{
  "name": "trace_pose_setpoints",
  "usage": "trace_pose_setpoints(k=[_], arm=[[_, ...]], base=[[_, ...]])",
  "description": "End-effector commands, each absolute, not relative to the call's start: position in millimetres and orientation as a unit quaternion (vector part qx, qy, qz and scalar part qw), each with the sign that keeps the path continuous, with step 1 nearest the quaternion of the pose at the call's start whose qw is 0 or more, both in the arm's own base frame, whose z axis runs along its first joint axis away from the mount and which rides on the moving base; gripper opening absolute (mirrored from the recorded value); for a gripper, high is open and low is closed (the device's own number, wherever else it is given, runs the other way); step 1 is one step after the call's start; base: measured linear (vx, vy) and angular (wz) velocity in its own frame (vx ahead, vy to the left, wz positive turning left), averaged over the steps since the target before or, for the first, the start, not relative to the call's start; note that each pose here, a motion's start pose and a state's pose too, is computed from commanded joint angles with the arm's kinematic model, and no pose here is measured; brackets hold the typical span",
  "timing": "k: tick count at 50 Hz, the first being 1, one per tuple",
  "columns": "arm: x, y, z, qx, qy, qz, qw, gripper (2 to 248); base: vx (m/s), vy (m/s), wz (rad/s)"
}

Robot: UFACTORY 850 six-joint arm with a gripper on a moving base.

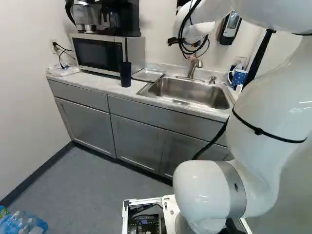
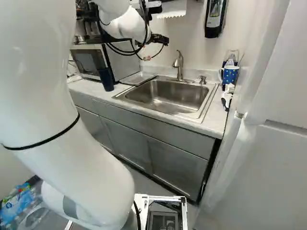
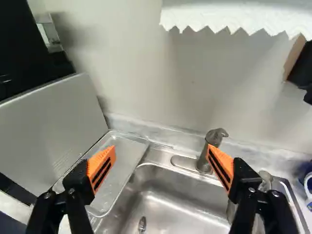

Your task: Rinse the cup and place it in the tray

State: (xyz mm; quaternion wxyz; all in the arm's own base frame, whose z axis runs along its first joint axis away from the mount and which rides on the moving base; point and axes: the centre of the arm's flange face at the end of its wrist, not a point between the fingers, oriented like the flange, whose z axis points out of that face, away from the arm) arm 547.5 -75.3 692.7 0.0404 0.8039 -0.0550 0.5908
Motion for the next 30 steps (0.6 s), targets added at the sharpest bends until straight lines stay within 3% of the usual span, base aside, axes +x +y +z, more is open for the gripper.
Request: trace_pose_setpoints(k=[30], arm=[[580, -114, 681, 0.834, -0.081, 0.543, 0.053, 247]], base=[[0.0, 0.0, 0.0]])
